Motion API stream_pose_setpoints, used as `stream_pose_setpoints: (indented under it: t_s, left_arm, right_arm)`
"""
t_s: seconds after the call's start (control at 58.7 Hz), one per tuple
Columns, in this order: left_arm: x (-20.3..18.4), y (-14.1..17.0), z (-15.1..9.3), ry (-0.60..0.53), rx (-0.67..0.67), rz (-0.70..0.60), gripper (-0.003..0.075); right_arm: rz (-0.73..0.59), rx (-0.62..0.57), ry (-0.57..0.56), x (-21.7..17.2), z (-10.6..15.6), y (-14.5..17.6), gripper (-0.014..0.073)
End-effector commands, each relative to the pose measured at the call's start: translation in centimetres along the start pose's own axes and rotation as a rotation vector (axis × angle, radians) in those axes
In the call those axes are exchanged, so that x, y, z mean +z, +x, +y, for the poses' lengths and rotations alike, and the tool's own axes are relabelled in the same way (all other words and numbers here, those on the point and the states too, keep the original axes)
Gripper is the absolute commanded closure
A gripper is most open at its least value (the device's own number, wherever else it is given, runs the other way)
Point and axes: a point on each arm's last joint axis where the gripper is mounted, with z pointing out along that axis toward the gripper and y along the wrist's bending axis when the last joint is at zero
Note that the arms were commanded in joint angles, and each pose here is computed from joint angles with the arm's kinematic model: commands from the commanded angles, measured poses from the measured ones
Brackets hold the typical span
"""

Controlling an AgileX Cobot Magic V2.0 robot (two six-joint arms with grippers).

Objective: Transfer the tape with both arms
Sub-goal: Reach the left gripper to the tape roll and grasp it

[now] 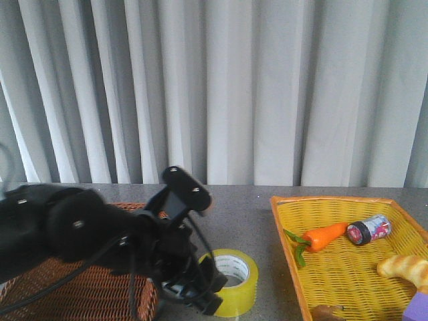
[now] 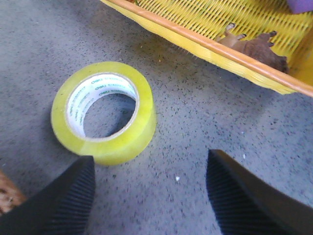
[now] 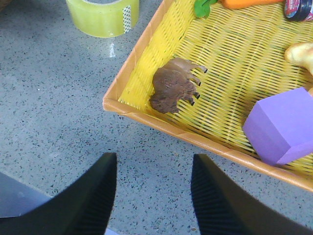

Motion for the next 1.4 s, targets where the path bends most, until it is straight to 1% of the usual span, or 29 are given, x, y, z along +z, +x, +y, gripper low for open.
stream_pose_setpoints:
  t_s: [0.0, 0.222, 0.46, 0.767, 0.954, 1.022, 1.091, 1.261, 1.38]
  left_arm:
    - [-0.1, -2.3, 0.1, 0.008, -0.018, -0.057, 0.0271]
    - [3.7, -3.4, 0.9, 0.028, -0.005, 0.022, 0.0272]
    - [6.5, -4.3, 1.5, 0.041, -0.001, 0.043, 0.0273]
    - [10.0, -4.3, 1.9, 0.074, 0.007, 0.118, 0.0273]
    - [11.5, -3.7, 2.0, 0.084, 0.027, 0.148, 0.0282]
    - [11.8, -3.5, 2.0, 0.086, 0.025, 0.156, 0.031]
    - [12.0, -3.4, 2.1, 0.085, 0.026, 0.159, 0.036]
    - [11.9, -3.5, 2.1, 0.085, 0.026, 0.157, 0.0536]
    - [11.8, -3.5, 2.1, 0.085, 0.027, 0.156, 0.0617]
  right_arm:
    - [-0.08, -0.007, 0.012, -0.6, -0.2, -1.0, 0.0249]
    - [-0.08, -0.007, 0.012, -0.6, -0.2, -1.0, 0.0249]
    - [-0.08, -0.007, 0.012, -0.6, -0.2, -1.0, 0.0249]
    - [-0.074, -0.007, 0.012, -0.6, -0.2, -0.9, 0.0249]
    - [-0.065, -0.007, 0.013, -0.6, -0.2, -0.9, 0.0249]
    - [-0.065, -0.007, 0.013, -0.6, -0.2, -0.9, 0.0249]
    - [-0.065, -0.007, 0.013, -0.6, -0.2, -0.9, 0.0249]
    - [-0.065, -0.007, 0.013, -0.6, -0.2, -0.9, 0.0249]
    - [-0.065, -0.007, 0.013, -0.6, -0.2, -0.9, 0.0249]
